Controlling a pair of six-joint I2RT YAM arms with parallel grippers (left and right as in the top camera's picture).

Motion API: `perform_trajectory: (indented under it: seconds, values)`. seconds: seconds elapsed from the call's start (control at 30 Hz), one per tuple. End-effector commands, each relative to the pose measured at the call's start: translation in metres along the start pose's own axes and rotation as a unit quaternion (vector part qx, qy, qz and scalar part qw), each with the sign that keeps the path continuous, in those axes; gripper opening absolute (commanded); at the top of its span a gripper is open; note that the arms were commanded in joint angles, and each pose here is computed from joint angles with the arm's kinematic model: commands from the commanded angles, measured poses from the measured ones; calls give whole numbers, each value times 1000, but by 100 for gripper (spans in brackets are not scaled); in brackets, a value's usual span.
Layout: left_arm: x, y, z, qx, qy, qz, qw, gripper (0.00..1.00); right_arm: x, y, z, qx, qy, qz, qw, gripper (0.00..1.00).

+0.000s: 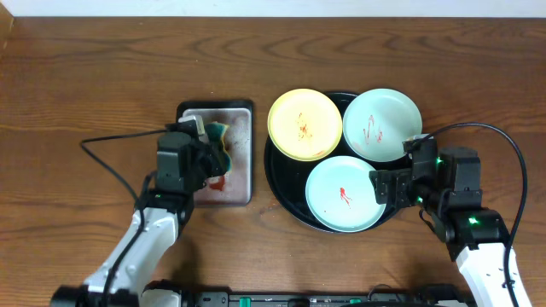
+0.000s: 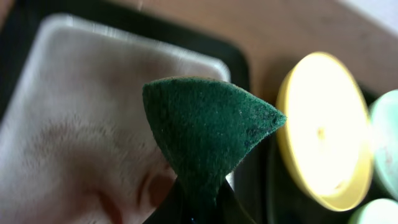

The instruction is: Clean dirty plates on tray and stack at the side

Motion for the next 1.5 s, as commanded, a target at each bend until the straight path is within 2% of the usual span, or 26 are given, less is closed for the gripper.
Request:
perform_trajectory:
  seconds: [0.0,0.5,0.83,1.47]
  values:
    - [-13,2,-14,-2,28,5,1000,7,5,5,2,7,-5,1,1000,99]
    - [-57,-17,-42,-22,105,-1,994,7,5,5,2,7,-5,1,1000,99]
    - [-54,-47,-44,-61,85,-35,994,7,5,5,2,6,-5,1,1000,99]
    - [-55,-62,-41,-112,94,-15,989,7,5,5,2,6,-5,1,1000,99]
Point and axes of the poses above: each gripper's point midway between its finger pads, its own z axis back along the fingers, its own y axis along the line the jaws close on, x = y × z, the point moved 4 cm from there along z, back along the fingers, and after that the axes turned 11 degrees about -z, right-handed, at the moved point
